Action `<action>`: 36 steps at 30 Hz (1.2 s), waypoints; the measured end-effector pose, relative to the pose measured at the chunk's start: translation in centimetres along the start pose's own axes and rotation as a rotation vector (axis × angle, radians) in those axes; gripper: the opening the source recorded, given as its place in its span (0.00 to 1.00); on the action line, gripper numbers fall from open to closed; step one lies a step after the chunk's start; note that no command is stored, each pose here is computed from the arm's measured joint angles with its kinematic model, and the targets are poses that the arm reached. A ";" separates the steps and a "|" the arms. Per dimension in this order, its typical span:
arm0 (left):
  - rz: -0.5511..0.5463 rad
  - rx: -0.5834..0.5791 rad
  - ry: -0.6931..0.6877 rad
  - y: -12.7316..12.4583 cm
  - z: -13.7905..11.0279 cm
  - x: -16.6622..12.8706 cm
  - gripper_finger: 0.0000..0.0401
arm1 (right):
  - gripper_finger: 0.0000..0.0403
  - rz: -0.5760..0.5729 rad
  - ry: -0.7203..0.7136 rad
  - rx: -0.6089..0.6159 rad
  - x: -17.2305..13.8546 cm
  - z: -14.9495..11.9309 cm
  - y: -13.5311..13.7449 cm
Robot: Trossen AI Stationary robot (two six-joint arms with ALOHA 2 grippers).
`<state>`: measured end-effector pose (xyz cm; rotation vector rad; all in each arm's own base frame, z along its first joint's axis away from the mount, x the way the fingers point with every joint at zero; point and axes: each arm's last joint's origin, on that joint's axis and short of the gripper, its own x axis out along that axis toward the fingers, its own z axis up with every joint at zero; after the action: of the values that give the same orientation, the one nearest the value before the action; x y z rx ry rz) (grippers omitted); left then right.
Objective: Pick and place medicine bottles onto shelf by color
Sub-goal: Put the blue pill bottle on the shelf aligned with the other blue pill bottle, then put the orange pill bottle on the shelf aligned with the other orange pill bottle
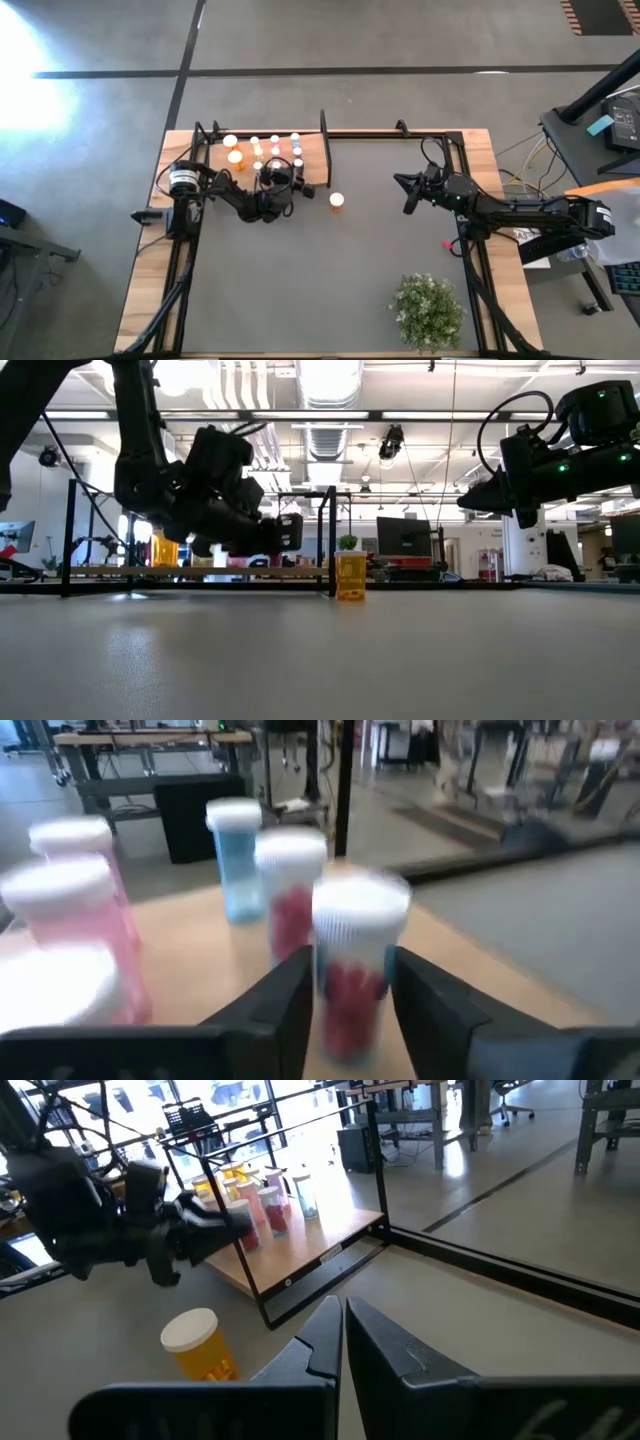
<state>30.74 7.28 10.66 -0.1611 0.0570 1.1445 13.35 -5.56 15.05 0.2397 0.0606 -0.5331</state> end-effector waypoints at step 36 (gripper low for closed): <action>-0.232 -0.057 -0.046 -3.0 3.6 -6.5 0.61 | 0.02 0.000 0.000 0.000 0.0 0.0 0.0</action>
<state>30.64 0.82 15.31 -0.1874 -0.0345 0.9179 13.36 -5.56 15.05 0.2397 0.0609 -0.5332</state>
